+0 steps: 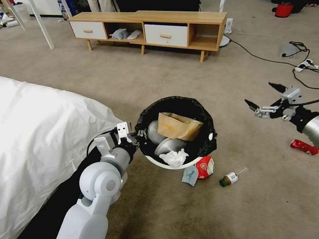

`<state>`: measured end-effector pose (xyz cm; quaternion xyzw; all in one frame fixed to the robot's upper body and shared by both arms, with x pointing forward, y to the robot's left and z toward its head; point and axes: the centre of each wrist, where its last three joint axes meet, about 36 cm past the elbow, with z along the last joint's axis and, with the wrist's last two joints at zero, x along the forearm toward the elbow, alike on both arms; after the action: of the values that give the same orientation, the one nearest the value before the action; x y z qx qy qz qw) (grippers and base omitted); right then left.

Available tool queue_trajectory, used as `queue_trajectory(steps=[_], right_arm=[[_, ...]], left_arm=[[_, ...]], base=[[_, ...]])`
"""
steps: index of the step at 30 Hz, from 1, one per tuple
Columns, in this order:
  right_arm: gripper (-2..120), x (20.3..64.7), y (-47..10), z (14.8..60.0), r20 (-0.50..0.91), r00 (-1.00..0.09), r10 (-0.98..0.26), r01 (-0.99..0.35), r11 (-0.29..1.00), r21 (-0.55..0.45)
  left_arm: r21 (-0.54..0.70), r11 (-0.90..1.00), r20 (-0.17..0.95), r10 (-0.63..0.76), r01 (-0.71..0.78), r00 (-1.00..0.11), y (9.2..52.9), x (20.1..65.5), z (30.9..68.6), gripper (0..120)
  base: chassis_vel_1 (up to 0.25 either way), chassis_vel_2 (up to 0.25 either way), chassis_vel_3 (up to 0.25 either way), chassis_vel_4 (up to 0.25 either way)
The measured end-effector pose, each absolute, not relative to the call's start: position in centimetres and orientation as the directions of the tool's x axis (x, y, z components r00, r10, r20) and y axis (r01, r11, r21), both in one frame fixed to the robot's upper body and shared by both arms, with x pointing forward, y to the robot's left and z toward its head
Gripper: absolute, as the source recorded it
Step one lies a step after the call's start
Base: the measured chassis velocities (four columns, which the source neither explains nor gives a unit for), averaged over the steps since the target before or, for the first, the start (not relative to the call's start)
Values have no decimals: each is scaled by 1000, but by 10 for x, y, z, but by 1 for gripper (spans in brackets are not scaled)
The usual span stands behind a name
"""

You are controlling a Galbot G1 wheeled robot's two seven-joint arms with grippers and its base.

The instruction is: Pick up the trash bin and place the garbage on the floor into it.

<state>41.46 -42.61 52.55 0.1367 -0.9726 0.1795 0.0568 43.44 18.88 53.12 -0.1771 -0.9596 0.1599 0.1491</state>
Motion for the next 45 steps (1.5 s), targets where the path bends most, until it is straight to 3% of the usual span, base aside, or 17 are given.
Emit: queue_trajectory(steps=[7,8,11,14,36,41,45], right_arm=[[100,414,-421,523,355,-921,-159,-277,909,-311],[100,414,-420,524,465,-873,-150,-312,904,-293],[100,415,-424,523,591,-784,-191,-423,860,-284],[100,417,-427,522,640,-735,-224,-492,825,-277],[100,431,-472,491,679,-689,-252,-625,680,-383],[100,432,-481,483,674,-704,-224,-647,595,-477],[100,430,-483,480,683,-697,-217,-663,559,-498]], left_arm=[[-363,886,221,384,290,-897,191,434,534,2],[-365,885,219,382,288,-898,192,433,534,2],[-364,887,218,378,284,-900,194,432,535,2],[-363,888,219,376,283,-900,195,431,535,2],[-368,886,228,381,283,-896,194,427,531,2],[-369,884,226,384,286,-895,192,425,531,2],[-371,883,227,387,288,-893,191,424,531,2]], base=[[0,0,0,0],[0,0,0,0],[0,0,0,0],[0,0,0,0],[0,0,0,0],[0,0,0,0],[0,0,0,0]])
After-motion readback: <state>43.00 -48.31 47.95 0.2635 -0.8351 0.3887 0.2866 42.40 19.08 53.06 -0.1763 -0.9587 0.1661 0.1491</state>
